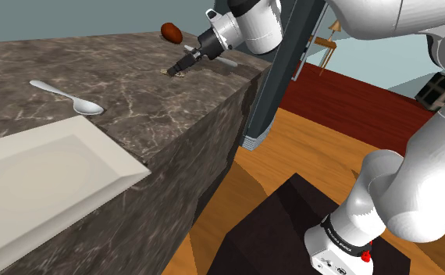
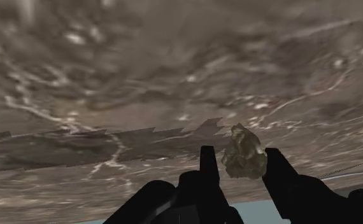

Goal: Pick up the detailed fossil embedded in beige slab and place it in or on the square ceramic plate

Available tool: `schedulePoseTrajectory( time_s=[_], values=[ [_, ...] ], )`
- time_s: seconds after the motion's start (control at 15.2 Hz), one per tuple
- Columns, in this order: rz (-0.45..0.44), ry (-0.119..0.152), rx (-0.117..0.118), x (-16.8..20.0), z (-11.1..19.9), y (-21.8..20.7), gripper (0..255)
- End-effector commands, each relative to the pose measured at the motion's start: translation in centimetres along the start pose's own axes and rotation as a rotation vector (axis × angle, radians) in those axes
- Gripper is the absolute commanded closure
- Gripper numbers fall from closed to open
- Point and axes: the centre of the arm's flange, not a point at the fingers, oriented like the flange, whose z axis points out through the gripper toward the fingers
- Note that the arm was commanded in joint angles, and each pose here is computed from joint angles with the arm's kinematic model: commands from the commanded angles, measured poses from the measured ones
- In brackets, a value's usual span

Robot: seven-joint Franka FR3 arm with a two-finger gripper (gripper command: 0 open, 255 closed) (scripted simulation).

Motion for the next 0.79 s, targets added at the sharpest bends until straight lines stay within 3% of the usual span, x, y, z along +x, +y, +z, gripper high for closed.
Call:
schedulePoseTrajectory(
  time_s=[0.0, 0.73],
  values=[
    [0.000, -0.005, 0.004, -0.1, 0.3, -0.1, 255],
    [0.000, -0.005, 0.004, 1.4, -1.2, -0.5, 255]
  ],
)
